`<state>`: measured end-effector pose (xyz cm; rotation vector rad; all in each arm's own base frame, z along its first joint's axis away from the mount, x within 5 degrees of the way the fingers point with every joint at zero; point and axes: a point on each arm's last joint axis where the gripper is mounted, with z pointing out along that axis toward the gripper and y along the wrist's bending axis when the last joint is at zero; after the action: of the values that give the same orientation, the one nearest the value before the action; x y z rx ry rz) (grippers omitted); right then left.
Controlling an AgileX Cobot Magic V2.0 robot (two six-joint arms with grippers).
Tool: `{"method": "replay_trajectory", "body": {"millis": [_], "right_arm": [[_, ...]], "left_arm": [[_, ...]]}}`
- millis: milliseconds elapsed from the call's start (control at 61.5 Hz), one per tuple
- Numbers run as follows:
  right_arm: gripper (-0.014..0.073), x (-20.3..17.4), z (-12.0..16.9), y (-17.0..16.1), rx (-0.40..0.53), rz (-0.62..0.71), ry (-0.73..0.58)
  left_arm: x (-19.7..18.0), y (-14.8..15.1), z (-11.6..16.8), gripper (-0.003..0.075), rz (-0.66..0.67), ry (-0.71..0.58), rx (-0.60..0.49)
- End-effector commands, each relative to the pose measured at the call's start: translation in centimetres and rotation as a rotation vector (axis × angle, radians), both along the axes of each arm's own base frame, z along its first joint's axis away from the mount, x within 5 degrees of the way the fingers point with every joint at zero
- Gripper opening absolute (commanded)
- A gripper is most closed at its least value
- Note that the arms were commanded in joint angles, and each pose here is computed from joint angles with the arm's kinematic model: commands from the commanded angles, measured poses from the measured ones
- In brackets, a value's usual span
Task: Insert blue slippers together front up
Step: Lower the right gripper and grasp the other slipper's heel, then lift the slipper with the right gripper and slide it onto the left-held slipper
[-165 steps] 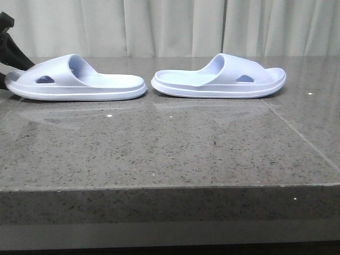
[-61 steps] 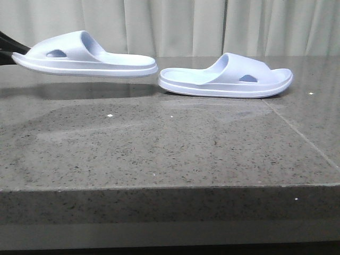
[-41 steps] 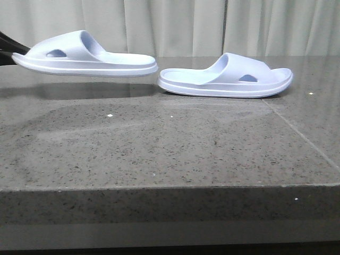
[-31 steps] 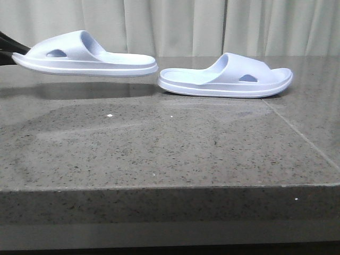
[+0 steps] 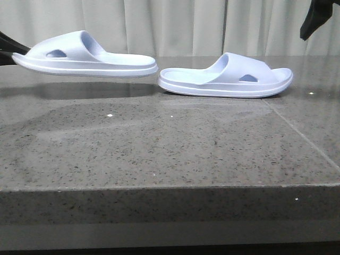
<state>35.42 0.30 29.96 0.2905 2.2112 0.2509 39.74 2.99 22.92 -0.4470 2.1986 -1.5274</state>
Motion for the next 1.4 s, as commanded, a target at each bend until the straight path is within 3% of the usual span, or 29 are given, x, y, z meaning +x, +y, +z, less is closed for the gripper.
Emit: {"method": "replay_trajectory", "body": {"millis": [0,114,488,749,1074,1155,1383], "right_arm": [[0.0498,1.7,2.1,-0.6,0.024,-0.009,-0.049],[0.0417,3.5,1.3,-0.9,0.069,0.015,0.039],[0.0418,6.4,-1.3,-1.5,0.394,0.153,0.168],[0.0417,6.7,-2.9,-1.2,0.414,0.187,0.231],[0.0413,6.8,-4.4,0.5,0.518,0.303,0.297],[0.0371,6.9,-4.5,1.1,0.53,0.331,0.298],[0.0126,7.0,-4.9,2.1,0.567,0.353,0.316]], "left_arm": [[-0.4,-0.4,3.1,-0.002,-0.029,-0.079,-0.094],[-0.4,-0.4,3.1,-0.002,-0.029,-0.079,-0.094],[-0.4,-0.4,3.1,-0.002,-0.031,-0.079,-0.095],[-0.5,-0.4,3.1,-0.002,-0.033,-0.079,-0.096],[-0.5,-0.4,3.1,-0.002,-0.034,-0.079,-0.097],[-0.5,-0.4,3.1,-0.002,-0.034,-0.079,-0.097],[-0.5,-0.4,3.1,-0.002,-0.034,-0.079,-0.097]]}}
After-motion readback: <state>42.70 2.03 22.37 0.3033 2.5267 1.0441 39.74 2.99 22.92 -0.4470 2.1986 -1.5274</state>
